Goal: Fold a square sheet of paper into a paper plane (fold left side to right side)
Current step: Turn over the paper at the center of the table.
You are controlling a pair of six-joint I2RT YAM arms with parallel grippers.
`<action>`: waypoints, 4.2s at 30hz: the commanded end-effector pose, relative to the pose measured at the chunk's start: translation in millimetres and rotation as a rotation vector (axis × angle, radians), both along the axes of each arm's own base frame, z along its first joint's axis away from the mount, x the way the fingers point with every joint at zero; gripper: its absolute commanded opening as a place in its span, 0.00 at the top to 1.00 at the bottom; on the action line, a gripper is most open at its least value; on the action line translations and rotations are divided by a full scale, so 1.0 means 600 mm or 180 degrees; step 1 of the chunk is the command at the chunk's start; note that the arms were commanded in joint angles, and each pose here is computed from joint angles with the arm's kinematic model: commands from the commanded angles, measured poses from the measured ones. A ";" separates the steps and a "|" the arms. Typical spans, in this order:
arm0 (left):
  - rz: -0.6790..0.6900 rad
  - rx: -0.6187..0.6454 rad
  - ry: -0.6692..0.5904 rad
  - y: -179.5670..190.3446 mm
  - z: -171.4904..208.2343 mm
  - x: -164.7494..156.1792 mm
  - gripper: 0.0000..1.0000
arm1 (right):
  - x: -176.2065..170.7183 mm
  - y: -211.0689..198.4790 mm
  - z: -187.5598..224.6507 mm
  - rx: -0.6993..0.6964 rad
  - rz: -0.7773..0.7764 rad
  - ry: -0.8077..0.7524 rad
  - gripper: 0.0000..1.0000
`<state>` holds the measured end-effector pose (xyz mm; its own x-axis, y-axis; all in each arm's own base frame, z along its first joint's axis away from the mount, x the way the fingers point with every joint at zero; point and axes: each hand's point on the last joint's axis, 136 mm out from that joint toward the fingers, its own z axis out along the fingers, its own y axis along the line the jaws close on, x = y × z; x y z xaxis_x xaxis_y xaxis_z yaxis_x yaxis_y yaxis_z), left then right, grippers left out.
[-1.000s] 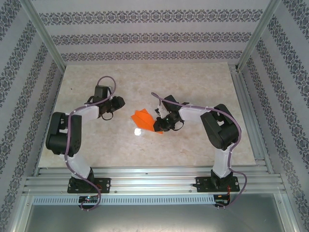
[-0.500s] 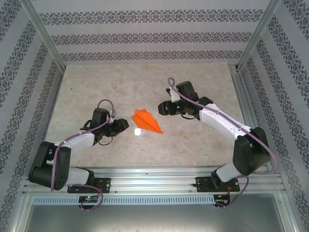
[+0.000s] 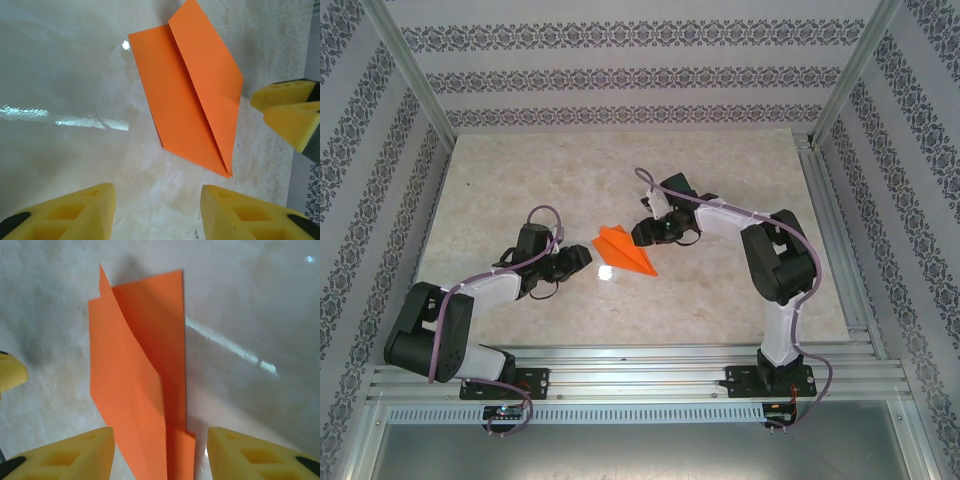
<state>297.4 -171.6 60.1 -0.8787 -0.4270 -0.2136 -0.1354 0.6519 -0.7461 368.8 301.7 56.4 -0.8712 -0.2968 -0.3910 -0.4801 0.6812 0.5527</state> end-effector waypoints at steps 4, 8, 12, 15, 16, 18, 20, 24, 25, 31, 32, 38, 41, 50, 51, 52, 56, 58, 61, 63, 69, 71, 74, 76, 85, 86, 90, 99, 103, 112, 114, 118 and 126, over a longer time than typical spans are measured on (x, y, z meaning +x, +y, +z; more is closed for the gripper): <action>-0.0068 -0.0034 -0.0176 -0.012 0.023 0.016 0.51 | 0.006 0.047 -0.001 0.0221 0.0315 0.0023 0.56; -0.0078 -0.0025 -0.0174 -0.012 0.025 0.016 0.51 | 0.003 0.048 -0.023 0.0143 0.0299 0.0108 0.56; -0.0089 -0.0006 -0.0195 -0.011 0.028 0.018 0.51 | 0.001 0.051 -0.028 0.0137 0.0307 0.0111 0.58; -0.0099 -0.0022 -0.0202 -0.013 0.030 0.018 0.51 | -0.004 0.054 -0.021 0.0191 0.0340 0.0144 0.71; -0.0107 -0.0037 -0.0205 -0.014 0.031 0.018 0.51 | -0.006 0.055 -0.016 0.0216 0.0352 0.0143 0.78; -0.0145 -0.0093 -0.0237 -0.020 0.037 0.019 0.51 | -0.008 0.053 0.001 0.0256 0.0352 0.0126 0.90; -0.0184 -0.0161 -0.0280 -0.027 0.048 0.022 0.50 | -0.010 0.048 0.030 0.0322 0.0316 0.0050 0.97; -0.0254 -0.0473 -0.0510 -0.050 0.096 0.035 0.48 | -0.024 0.034 0.114 0.0540 0.0215 -0.0184 1.00; -0.0261 -0.0566 -0.0583 -0.056 0.113 0.040 0.48 | -0.029 0.029 0.137 0.0615 0.0178 -0.0246 1.00; -0.0317 -0.1021 -0.1021 -0.085 0.219 0.060 0.46 | -0.059 0.000 0.226 0.0875 -0.0001 -0.0471 1.00; -0.0345 -0.1100 -0.1121 -0.093 0.241 0.061 0.46 | -0.064 -0.002 0.236 0.0898 -0.0004 -0.0494 1.00; -0.0493 -0.1336 -0.1535 -0.120 0.337 0.050 0.43 | -0.066 -0.009 0.256 0.0917 -0.0081 -0.0535 1.00; -0.0489 -0.1312 -0.1547 -0.126 0.346 0.046 0.41 | -0.072 -0.002 0.271 0.1025 -0.0060 -0.0530 1.00; -0.0407 -0.1125 -0.1326 -0.132 0.301 0.056 0.38 | -0.087 0.001 0.289 0.1090 -0.0049 -0.0554 1.00; -0.0419 -0.1124 -0.1321 -0.134 0.300 0.056 0.37 | -0.088 0.002 0.289 0.1090 -0.0044 -0.0553 1.00; -0.0424 -0.1112 -0.1300 -0.136 0.297 0.057 0.37 | -0.090 0.003 0.290 0.1096 -0.0037 -0.0550 0.99; -0.0453 -0.1094 -0.1313 -0.139 0.298 0.058 0.36 | -0.092 0.006 0.298 0.1147 -0.0029 -0.0543 0.99; -0.0503 -0.1110 -0.1318 -0.146 0.299 0.057 0.38 | -0.097 0.014 0.307 0.1241 0.0017 -0.0513 0.99; -0.0564 -0.1140 -0.1339 -0.156 0.303 0.056 0.43 | -0.103 0.024 0.313 0.1319 0.0065 -0.0472 0.98; -0.0583 -0.1148 -0.1333 -0.159 0.303 0.056 0.49 | -0.105 0.026 0.312 0.1332 0.0063 -0.0443 0.98; -0.0619 -0.1150 -0.1367 -0.161 0.309 0.054 0.67 | -0.105 0.025 0.305 0.1348 0.0017 -0.0349 0.94; -0.0637 -0.1146 -0.1399 -0.161 0.313 0.052 0.75 | -0.104 0.020 0.306 0.1360 -0.0021 -0.0322 0.93; -0.0675 -0.1138 -0.1464 -0.162 0.319 0.051 0.83 | -0.101 0.011 0.313 0.1423 -0.0074 -0.0311 0.90; -0.0708 -0.1133 -0.1499 -0.163 0.324 0.050 0.87 | -0.099 0.000 0.323 0.1469 -0.0122 -0.0342 0.87; -0.0821 -0.1198 -0.1679 -0.174 0.357 0.052 0.94 | -0.105 -0.092 0.343 0.1558 -0.0423 -0.0608 0.44; -0.0828 -0.1205 -0.1701 -0.175 0.362 0.052 0.94 | -0.116 -0.089 0.342 0.1579 -0.0358 -0.0612 0.38; -0.0857 -0.1274 -0.1755 -0.180 0.380 0.052 0.94 | -0.145 -0.072 0.331 0.1682 -0.0177 -0.0699 0.23; -0.0956 -0.1400 -0.1786 -0.188 0.402 0.043 0.94 | -0.144 -0.029 0.324 0.2005 0.0000 -0.0633 0.22; -0.0950 -0.1420 -0.1785 -0.189 0.403 0.044 0.94 | -0.149 -0.015 0.330 0.2146 0.0063 -0.0572 0.28; -0.0961 -0.1476 -0.1761 -0.193 0.403 0.044 0.93 | -0.146 -0.004 0.316 0.2172 0.0077 -0.0401 0.56; -0.0958 -0.1460 -0.1747 -0.193 0.399 0.045 0.92 | -0.146 -0.004 0.319 0.2161 0.0090 -0.0410 0.66; -0.0940 -0.1360 -0.1716 -0.190 0.386 0.045 0.87 | -0.139 -0.015 0.310 0.2042 0.0023 -0.0431 0.84; -0.0816 -0.0961 -0.1771 -0.148 0.385 0.042 0.50 | -0.128 -0.045 0.274 0.1338 -0.0118 -0.0598 1.00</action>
